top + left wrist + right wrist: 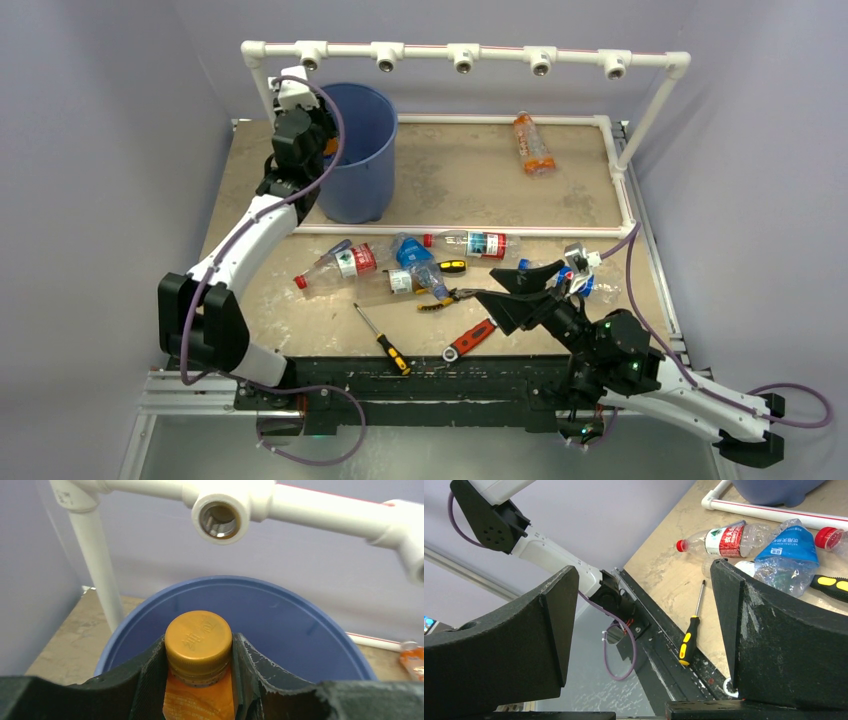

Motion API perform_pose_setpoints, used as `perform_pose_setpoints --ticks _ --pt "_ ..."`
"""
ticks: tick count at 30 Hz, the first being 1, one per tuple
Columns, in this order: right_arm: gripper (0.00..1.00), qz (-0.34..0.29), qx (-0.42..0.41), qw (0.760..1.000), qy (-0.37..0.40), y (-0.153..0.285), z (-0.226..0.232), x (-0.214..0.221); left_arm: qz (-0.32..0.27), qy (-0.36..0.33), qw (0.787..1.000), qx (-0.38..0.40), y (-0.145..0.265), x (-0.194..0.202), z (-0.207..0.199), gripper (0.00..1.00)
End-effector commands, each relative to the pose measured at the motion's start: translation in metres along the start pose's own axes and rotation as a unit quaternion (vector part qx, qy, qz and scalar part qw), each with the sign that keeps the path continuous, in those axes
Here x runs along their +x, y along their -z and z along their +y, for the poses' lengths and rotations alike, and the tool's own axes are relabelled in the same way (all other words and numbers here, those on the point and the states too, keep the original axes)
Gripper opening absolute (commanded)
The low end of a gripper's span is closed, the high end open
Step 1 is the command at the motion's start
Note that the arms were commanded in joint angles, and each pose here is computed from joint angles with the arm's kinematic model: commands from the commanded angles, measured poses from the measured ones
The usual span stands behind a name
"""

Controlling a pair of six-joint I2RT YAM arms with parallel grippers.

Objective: Put the plastic bottles in the bin
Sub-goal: Place the plastic bottle in the trash bin.

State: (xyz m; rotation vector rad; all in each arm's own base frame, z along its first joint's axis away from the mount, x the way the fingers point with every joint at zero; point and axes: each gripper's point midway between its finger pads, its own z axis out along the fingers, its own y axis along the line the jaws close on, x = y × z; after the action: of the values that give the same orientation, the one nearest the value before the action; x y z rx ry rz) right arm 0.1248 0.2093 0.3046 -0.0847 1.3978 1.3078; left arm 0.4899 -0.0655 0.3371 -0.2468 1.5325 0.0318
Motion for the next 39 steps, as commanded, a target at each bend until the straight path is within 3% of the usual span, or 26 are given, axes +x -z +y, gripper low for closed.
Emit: perform_pose_setpoints --ticks 1,8,18,24,32,34,37,39 --pt "0.97 -0.009 0.0 1.0 -0.006 -0.001 0.002 -0.004 -0.031 0.055 0.994 0.084 0.02 -0.036 -0.03 0.0" --pt "0.97 -0.004 -0.003 1.0 -0.008 -0.003 0.001 0.002 -0.06 0.078 0.988 0.117 0.036 -0.063 -0.037 0.0" --pt "0.97 -0.002 0.006 1.0 -0.008 -0.002 -0.003 0.003 0.048 0.064 0.976 0.202 0.023 0.026 -0.086 0.0" --pt "0.97 0.004 0.013 1.0 -0.007 -0.002 -0.006 0.006 0.078 0.037 0.968 0.235 0.024 0.065 -0.12 0.0" --pt "0.97 0.007 0.022 1.0 -0.003 -0.001 -0.01 0.007 0.129 0.007 0.966 0.223 0.017 0.108 -0.119 0.0" --pt "0.97 0.006 0.022 1.0 -0.003 -0.001 -0.01 0.007 0.133 0.006 0.967 0.218 0.018 0.11 -0.117 0.13" --pt "0.97 0.007 0.022 1.0 -0.003 -0.001 -0.01 0.007 0.123 0.015 0.97 0.21 0.018 0.097 -0.115 0.47" --pt "0.97 0.007 0.022 1.0 -0.003 -0.001 -0.009 0.006 0.106 0.023 0.973 0.206 0.018 0.079 -0.115 0.59"
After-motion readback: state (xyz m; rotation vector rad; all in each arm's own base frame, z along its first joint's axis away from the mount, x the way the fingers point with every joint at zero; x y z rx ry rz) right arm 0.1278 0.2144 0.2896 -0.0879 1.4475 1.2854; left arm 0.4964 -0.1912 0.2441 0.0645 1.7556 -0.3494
